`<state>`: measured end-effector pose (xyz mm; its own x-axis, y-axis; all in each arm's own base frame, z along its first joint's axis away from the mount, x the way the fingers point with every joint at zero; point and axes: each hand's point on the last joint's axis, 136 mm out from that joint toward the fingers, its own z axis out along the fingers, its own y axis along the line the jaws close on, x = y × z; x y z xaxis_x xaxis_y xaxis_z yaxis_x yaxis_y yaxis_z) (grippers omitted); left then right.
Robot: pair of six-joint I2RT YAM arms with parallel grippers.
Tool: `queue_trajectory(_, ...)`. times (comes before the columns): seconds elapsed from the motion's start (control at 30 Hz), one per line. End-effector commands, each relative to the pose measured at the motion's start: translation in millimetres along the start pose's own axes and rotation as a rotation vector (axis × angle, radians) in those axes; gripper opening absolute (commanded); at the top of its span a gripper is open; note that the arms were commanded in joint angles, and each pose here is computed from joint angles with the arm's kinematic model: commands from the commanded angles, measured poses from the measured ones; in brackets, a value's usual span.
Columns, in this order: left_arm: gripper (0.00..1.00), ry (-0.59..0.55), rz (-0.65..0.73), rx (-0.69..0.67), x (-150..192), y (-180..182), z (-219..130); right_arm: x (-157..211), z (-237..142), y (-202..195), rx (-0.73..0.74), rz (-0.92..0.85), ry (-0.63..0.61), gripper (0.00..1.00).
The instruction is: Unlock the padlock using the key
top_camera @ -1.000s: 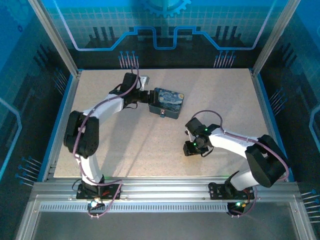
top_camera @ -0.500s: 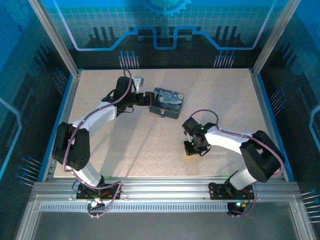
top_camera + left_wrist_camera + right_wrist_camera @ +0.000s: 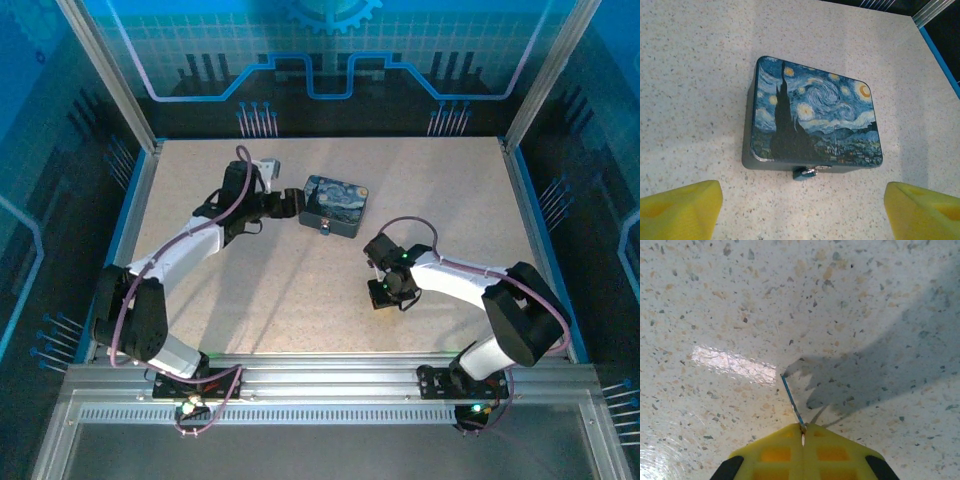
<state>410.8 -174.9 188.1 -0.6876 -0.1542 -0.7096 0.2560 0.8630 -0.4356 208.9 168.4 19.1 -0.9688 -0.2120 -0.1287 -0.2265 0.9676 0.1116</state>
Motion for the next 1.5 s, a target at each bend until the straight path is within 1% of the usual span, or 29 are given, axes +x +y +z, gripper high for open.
queue_trajectory(0.0, 0.85, 0.004, -0.073, 0.063, 10, -13, -14, 0, -5, -6, 0.018, -0.023, -0.02, 0.0)
queue_trajectory(0.1, 0.85, 0.014, -0.175, 0.132, 21, -24, -19, -10, -13, -4, -0.017, -0.033, -0.083, 0.0)
queue_trajectory(0.23, 0.84, 0.041, -0.303, 0.23, 38, -42, -19, -32, -30, 11, -0.144, -0.059, -0.207, 0.0)
queue_trajectory(0.3, 0.83, 0.05, -0.339, 0.275, 44, -54, -19, -43, -42, 20, -0.221, -0.072, -0.27, 0.0)
queue_trajectory(0.4, 0.83, 0.056, -0.369, 0.347, 51, -76, -18, -61, -65, 34, -0.353, -0.079, -0.38, 0.0)
queue_trajectory(0.53, 0.8, 0.041, -0.383, 0.457, 51, -110, -16, -86, -104, 56, -0.546, -0.073, -0.529, 0.0)
queue_trajectory(0.6, 0.78, 0.041, -0.375, 0.503, 51, -125, -15, -94, -120, 65, -0.625, -0.071, -0.574, 0.0)
queue_trajectory(0.73, 0.73, 0.04, -0.359, 0.564, 53, -147, -13, -104, -140, 77, -0.729, -0.053, -0.617, 0.0)
queue_trajectory(0.9, 0.67, 0.052, -0.356, 0.585, 59, -156, -7, -111, -148, 84, -0.818, -0.005, -0.617, 0.0)
queue_trajectory(1.0, 0.6, 0.056, -0.357, 0.58, 61, -155, -4, -111, -150, 87, -0.844, 0.004, -0.614, 0.0)
queue_trajectory(1.1, 0.5, 0.061, -0.358, 0.581, 62, -156, -2, -110, -149, 87, -0.849, 0.009, -0.605, 0.0)
queue_trajectory(1.23, 0.33, 0.056, -0.358, 0.58, 62, -156, -1, -108, -146, 87, -0.849, 0.011, -0.591, 0.0)
queue_trajectory(1.4, 0.08, 0.054, -0.35, 0.577, 61, -156, -2, -107, -144, 86, -0.853, 0.017, -0.586, 0.0)
queue_trajectory(1.47, 0.0, 0.051, -0.344, 0.577, 60, -156, -4, -108, -144, 83, -0.865, 0.021, -0.587, 0.03)
